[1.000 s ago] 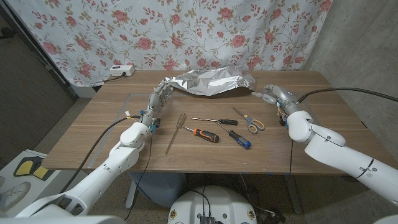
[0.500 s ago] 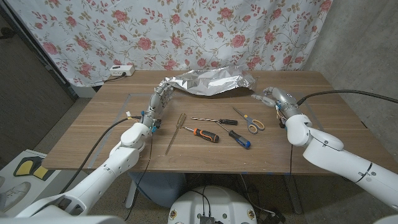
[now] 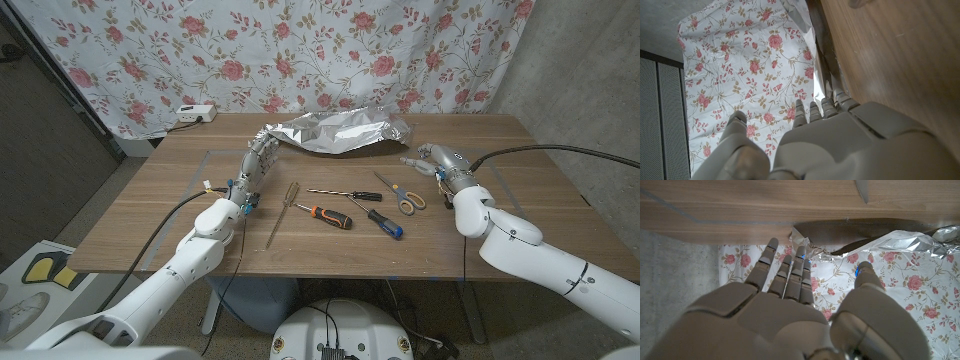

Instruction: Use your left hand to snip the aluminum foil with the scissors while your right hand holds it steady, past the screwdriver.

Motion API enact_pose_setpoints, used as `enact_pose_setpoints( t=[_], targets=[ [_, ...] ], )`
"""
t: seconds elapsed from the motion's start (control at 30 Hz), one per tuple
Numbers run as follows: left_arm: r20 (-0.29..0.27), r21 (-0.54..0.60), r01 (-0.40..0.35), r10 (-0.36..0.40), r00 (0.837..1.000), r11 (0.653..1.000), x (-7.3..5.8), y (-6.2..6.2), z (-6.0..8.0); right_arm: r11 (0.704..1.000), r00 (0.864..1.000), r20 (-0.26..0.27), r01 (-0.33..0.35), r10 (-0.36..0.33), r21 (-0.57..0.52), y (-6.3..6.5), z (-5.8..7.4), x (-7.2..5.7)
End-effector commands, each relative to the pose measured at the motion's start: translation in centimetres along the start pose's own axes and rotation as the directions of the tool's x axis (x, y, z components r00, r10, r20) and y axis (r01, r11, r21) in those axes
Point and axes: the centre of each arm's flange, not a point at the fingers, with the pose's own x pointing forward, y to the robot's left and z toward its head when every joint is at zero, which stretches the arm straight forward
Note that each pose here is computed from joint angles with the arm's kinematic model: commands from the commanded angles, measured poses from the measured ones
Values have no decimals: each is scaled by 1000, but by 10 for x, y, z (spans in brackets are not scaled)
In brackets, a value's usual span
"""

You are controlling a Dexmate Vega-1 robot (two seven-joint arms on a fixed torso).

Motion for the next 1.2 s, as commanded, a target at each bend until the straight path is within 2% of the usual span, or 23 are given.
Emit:
enact_pose_setpoints(
  t=[0.03,0.13,0.3,0.6,1.2],
  targets=[
    [7,-12,-10,10,1000,1000,-2,-2,-2,999,1000,2,-15,15,-51,11,10,-1],
    [20,-18,-18,18,1000,1000,-1,-4,-2,997,1000,5,-21,21,-80,13,13,0],
    [17,-17,-12,13,1000,1000,-1,-7,-3,997,1000,-1,-24,23,-70,14,13,1],
    [16,-28,-17,17,1000,999,-2,-8,-7,994,1000,-5,-30,29,-102,17,14,2],
    [24,-25,-14,15,1000,1000,-4,-8,-5,988,999,-25,-50,47,-147,24,19,5]
  ],
)
